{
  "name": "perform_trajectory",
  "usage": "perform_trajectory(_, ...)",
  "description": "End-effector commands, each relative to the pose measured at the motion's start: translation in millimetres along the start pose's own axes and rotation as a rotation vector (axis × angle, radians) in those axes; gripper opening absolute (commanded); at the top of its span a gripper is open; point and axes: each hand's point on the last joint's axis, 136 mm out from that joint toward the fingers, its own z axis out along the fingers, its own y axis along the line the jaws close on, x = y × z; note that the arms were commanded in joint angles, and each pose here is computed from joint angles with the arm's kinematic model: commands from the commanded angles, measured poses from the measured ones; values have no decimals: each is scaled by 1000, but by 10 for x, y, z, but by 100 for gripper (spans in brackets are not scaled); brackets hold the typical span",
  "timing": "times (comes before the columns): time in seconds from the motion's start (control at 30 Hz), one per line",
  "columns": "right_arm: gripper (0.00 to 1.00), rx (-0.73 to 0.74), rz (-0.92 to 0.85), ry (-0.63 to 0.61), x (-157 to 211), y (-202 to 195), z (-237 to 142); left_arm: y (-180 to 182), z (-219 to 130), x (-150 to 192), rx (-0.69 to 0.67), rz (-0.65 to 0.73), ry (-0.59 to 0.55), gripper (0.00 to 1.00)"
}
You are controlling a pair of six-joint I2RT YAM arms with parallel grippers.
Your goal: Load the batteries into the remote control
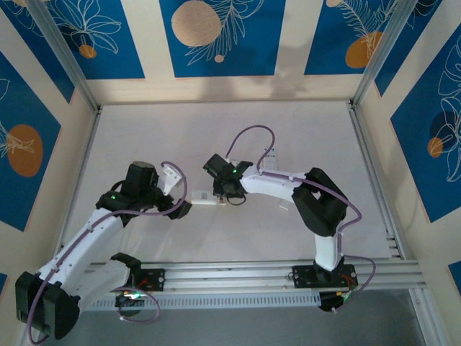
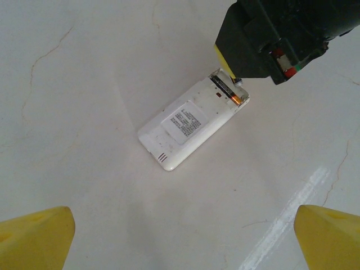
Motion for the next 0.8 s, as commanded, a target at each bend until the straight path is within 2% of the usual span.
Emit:
perform_trajectory(0.0,12,42,-15,5,-12,-56,49,-16,-51,-106,6,11,-20,100)
perform_trajectory(0.2,14,76,-16,10,24,-125,108,-30,-56,-122,14,10,-27,100)
perform_trajectory(0.77,21,40,-8,97,227,-8,102,-32,-50,-116,16,11,-23,100)
